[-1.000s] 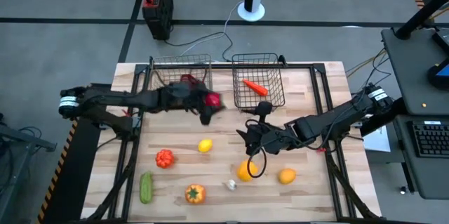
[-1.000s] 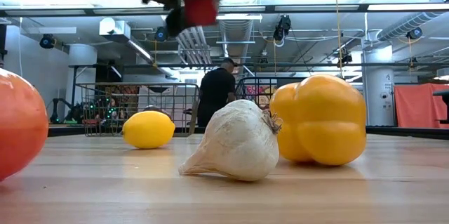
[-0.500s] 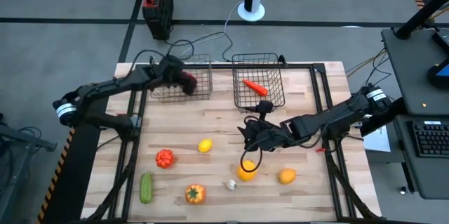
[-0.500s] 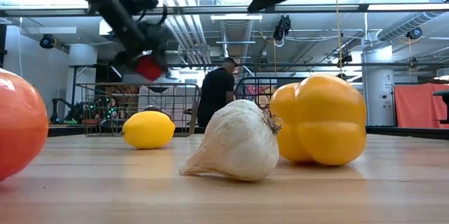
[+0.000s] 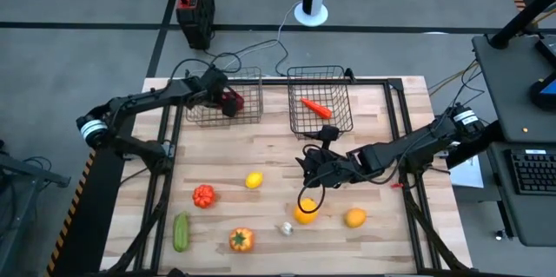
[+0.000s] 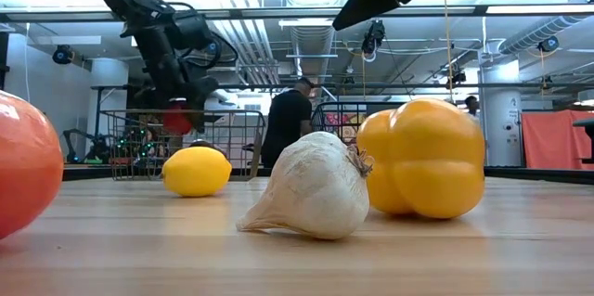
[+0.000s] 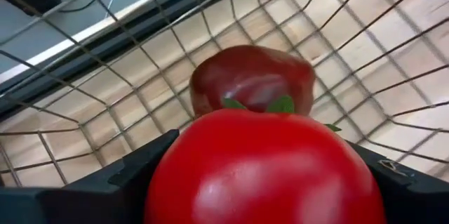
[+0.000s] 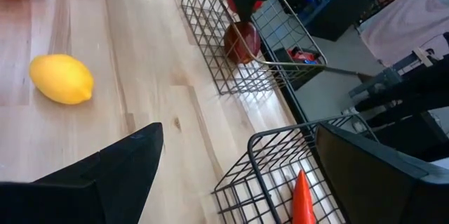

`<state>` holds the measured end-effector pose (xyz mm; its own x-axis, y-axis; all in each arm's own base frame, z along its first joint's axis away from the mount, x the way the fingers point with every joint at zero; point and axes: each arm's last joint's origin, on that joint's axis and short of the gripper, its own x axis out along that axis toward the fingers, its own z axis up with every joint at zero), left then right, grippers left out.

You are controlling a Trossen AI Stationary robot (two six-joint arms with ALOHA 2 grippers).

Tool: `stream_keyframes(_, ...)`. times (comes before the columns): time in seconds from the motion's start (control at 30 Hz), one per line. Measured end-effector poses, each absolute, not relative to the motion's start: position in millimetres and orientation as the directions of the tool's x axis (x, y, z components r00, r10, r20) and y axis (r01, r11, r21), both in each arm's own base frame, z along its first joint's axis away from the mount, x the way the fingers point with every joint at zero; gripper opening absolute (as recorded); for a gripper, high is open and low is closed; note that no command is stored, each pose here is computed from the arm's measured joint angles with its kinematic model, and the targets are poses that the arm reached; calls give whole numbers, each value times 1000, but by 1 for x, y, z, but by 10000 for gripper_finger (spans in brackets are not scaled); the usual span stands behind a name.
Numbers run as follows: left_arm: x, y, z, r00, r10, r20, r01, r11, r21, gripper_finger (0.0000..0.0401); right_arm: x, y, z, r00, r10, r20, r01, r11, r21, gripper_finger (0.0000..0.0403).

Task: Sort produce into baskets
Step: Put the tomato into the gold wire basket, then put the lemon into the gold wire basket

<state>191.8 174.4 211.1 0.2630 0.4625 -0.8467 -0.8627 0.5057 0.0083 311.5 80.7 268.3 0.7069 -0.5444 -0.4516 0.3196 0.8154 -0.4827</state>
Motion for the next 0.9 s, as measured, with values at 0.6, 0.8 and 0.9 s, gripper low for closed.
stream_keyframes(0.6, 193, 165, 213, 177, 525, -833, -870, 478, 116, 340, 311, 81, 268, 706, -544, -453, 329, 818, -471, 364)
stream_keyframes(0.8, 208, 127, 233, 322, 525, -788, -816, 575, 50, 341, 311, 81, 267, 706, -541, -457, 361, 830, -425, 364)
stream_keyframes(0.9, 215, 96, 247, 431, 499, -752, -756, 654, 1, 341, 312, 82, 267, 724, -485, -491, 327, 868, -374, 364)
